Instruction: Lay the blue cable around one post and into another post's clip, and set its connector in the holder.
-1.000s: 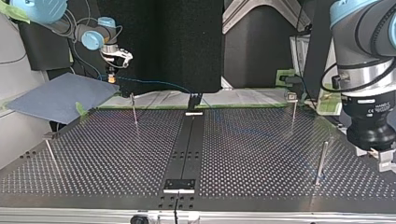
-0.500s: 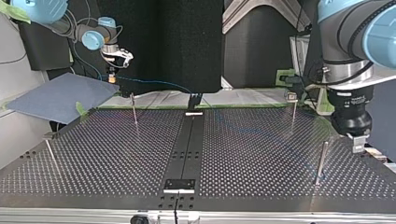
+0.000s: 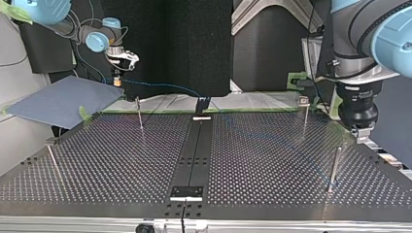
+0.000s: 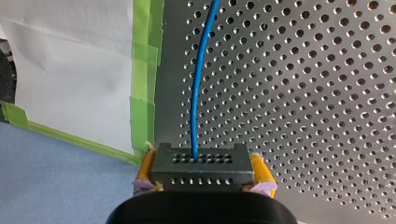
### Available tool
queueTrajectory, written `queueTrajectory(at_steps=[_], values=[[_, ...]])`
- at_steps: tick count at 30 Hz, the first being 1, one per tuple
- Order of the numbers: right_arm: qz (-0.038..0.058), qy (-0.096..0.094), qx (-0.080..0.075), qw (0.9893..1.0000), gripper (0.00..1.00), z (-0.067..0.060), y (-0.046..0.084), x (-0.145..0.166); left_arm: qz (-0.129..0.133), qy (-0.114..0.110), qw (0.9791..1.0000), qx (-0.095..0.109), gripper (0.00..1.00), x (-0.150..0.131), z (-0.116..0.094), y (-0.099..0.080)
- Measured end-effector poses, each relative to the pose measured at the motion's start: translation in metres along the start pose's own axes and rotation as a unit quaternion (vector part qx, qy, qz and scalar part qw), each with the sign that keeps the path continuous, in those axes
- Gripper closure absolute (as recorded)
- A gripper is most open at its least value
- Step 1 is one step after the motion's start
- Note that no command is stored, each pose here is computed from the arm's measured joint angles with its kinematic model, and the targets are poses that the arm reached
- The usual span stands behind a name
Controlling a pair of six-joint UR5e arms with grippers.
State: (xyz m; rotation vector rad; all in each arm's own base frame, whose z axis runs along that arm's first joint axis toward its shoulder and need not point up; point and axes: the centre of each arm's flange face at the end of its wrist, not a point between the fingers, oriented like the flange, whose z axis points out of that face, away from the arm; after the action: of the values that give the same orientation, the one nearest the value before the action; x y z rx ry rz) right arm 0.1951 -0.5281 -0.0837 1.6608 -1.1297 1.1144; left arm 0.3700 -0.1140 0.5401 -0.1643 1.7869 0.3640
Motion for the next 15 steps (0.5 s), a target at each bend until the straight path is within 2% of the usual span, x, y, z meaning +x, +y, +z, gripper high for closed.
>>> queueTrajectory(at_steps=[7,15], values=[[-0.0003,0.001,0.001,1.0,1.0,0.0,-0.001,0.0,0.012,0.034,0.9992,-0.02,0.0,0.007,-0.006,0.006],[-0.0004,0.001,0.001,1.0,1.0,0.0,-0.001,0.0,0.024,0.063,0.9975,-0.022,0.0,0.012,-0.012,0.009]])
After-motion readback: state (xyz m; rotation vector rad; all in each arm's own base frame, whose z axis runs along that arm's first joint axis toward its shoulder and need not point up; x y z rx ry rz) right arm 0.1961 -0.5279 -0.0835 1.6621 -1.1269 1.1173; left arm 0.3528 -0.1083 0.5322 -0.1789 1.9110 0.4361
